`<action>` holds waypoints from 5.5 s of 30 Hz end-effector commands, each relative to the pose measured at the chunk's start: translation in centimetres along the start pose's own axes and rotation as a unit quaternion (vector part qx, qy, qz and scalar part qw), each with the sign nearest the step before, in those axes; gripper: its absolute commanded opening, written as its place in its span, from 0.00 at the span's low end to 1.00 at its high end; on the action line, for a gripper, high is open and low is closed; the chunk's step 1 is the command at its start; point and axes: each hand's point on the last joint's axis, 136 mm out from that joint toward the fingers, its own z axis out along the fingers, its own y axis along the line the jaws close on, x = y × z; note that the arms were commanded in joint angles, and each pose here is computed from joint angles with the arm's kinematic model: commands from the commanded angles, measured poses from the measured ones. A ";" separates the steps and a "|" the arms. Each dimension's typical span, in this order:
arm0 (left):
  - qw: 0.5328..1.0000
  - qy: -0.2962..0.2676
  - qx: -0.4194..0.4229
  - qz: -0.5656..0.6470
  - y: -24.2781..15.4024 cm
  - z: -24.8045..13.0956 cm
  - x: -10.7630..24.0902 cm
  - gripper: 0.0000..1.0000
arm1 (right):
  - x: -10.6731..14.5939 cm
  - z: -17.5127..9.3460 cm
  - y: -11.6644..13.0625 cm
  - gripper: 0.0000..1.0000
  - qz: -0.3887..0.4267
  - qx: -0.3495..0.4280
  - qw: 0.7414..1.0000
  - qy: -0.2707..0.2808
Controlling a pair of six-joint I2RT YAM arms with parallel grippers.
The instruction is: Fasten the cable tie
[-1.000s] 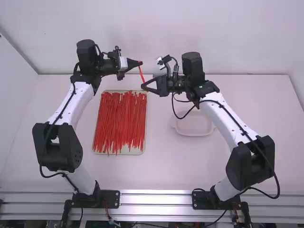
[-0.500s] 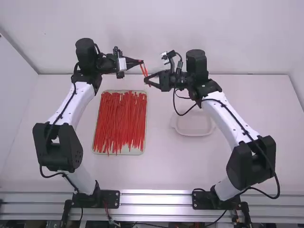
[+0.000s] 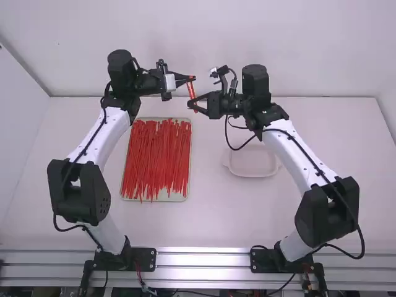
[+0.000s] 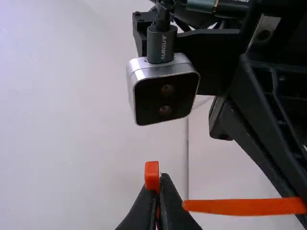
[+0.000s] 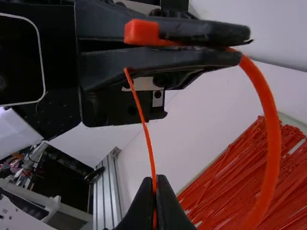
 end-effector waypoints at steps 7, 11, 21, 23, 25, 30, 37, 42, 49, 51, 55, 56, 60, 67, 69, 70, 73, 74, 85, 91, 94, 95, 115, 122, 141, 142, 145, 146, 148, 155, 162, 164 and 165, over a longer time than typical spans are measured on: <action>1.000 0.004 -0.009 0.007 1.0 -0.7 -0.1 0.02 | -0.5 -1.1 -0.1 0.00 0.000 -0.002 1.000 -0.006; 1.000 -0.004 -0.001 0.009 0.7 -0.6 -0.4 0.02 | -0.5 -1.1 0.0 0.00 -0.001 -0.004 1.000 -0.007; 0.999 -0.020 0.017 0.030 0.1 -0.7 -0.9 0.02 | -0.4 -1.1 1.4 0.00 -0.019 -0.041 0.999 0.002; 0.999 -0.023 0.019 0.030 0.0 -0.4 -1.0 0.02 | -0.4 -1.1 1.4 0.00 -0.019 -0.041 0.999 0.002; 0.999 -0.023 0.020 0.031 0.0 -0.4 -1.1 0.02 | -0.4 -1.2 1.4 0.00 -0.020 -0.042 0.999 0.001; 0.998 -0.036 0.031 0.037 -0.4 -0.5 -1.6 0.02 | -0.6 -1.2 1.8 0.00 -0.029 -0.051 0.998 0.000; 0.998 -0.037 0.030 0.040 -0.3 -0.5 -1.6 0.02 | -0.6 -1.1 1.4 0.00 -0.020 -0.041 0.999 -0.001; 0.998 -0.040 0.028 0.029 0.0 -0.5 -2.0 0.02 | -0.6 -1.1 1.4 0.00 -0.021 -0.040 0.999 -0.002; 0.998 -0.041 0.027 0.027 0.1 -0.5 -2.1 0.02 | -0.6 -1.1 1.4 0.00 -0.023 -0.041 0.999 -0.002; 0.999 -0.040 0.027 0.025 0.0 -0.5 -2.1 0.02 | -0.6 -1.1 1.4 0.00 -0.025 -0.041 0.999 -0.002; 0.999 -0.039 0.028 0.022 -0.1 -0.5 -1.9 0.02 | -0.6 -1.2 1.5 0.00 -0.026 -0.043 0.999 -0.002; 0.999 -0.038 0.028 0.022 -0.1 -0.5 -1.9 0.02 | -0.6 -1.2 1.5 0.00 -0.026 -0.043 0.999 -0.001; 0.999 -0.036 0.027 0.019 0.0 -0.7 -1.8 0.02 | -0.6 -1.2 1.5 0.00 -0.026 -0.043 0.999 -0.002; 0.999 -0.033 0.029 0.023 -0.2 -0.7 -1.4 0.02 | -0.7 -1.2 1.5 0.00 -0.030 -0.043 0.999 -0.002; 0.999 -0.033 0.029 0.025 -0.3 -0.7 -1.4 0.02 | -0.8 -1.2 1.6 0.00 -0.034 -0.044 0.998 -0.004; 0.999 -0.032 0.029 0.023 -0.3 -0.7 -1.4 0.02 | -0.9 -1.2 1.7 0.00 -0.037 -0.045 0.998 -0.006; 0.999 -0.033 0.029 0.024 -0.3 -0.7 -1.4 0.02 | -1.2 -1.2 1.8 0.00 -0.040 -0.046 0.998 -0.010; 0.999 -0.033 0.030 0.024 -0.3 -0.7 -1.4 0.02 | -1.2 -1.2 1.8 0.00 -0.041 -0.046 0.998 -0.010; 0.995 -0.067 0.065 0.029 -1.7 -0.1 -2.8 0.02 | -1.9 -1.2 1.6 0.00 -0.044 -0.037 0.998 -0.024; 0.995 -0.071 0.070 0.027 -1.9 0.3 -3.0 0.02 | -2.3 -1.2 1.9 0.00 -0.047 -0.041 0.998 -0.031; 0.995 -0.070 0.069 0.027 -1.9 0.2 -2.9 0.02 | -2.6 -1.3 2.0 0.00 -0.048 -0.041 0.997 -0.036; 0.995 -0.071 0.070 0.026 -2.0 0.3 -3.0 0.02 | -2.7 -1.3 2.0 0.00 -0.049 -0.041 0.997 -0.037; 0.992 -0.085 0.092 0.006 -3.5 2.1 -3.7 0.02 | -5.7 -3.1 2.0 0.00 -0.076 -0.033 0.993 -0.090; 0.993 -0.082 0.088 0.007 -3.1 1.7 -3.5 0.02 | -5.0 -3.0 2.7 0.00 -0.082 -0.056 0.993 -0.071; 0.984 -0.119 0.129 -0.004 -3.9 0.9 -5.4 0.02 | -5.0 -5.8 2.5 0.98 -0.107 -0.081 0.989 -0.063; 0.984 -0.120 0.131 -0.005 -4.0 1.0 -5.5 0.02 | -5.1 -5.7 2.7 0.98 -0.114 -0.083 0.988 -0.064; 0.983 -0.123 0.136 -0.009 -4.3 1.3 -5.7 0.02 | -5.0 -5.1 3.7 0.98 -0.132 -0.095 0.985 -0.064; 0.983 -0.124 0.138 -0.012 -4.4 1.5 -5.7 0.02 | -5.1 -4.9 4.1 0.98 -0.131 -0.101 0.984 -0.065; 0.982 -0.126 0.140 -0.012 -4.5 1.6 -5.8 0.02 | -5.3 -4.8 4.6 0.98 -0.125 -0.107 0.984 -0.065; 0.981 -0.129 0.143 -0.012 -4.7 1.8 -6.0 0.02 | -5.7 -4.8 5.3 0.94 -0.114 -0.114 0.984 -0.071; 0.980 -0.133 0.147 -0.012 -5.0 2.2 -6.3 0.02 | -5.5 -4.3 5.8 0.54 -0.115 -0.121 0.984 -0.067; 0.980 -0.133 0.146 -0.011 -5.0 2.2 -6.2 0.02 | -5.4 -4.2 5.8 0.43 -0.115 -0.122 0.984 -0.066; 0.980 -0.132 0.146 -0.011 -5.0 2.2 -6.2 0.02 | -5.5 -4.3 5.7 0.30 -0.115 -0.120 0.984 -0.068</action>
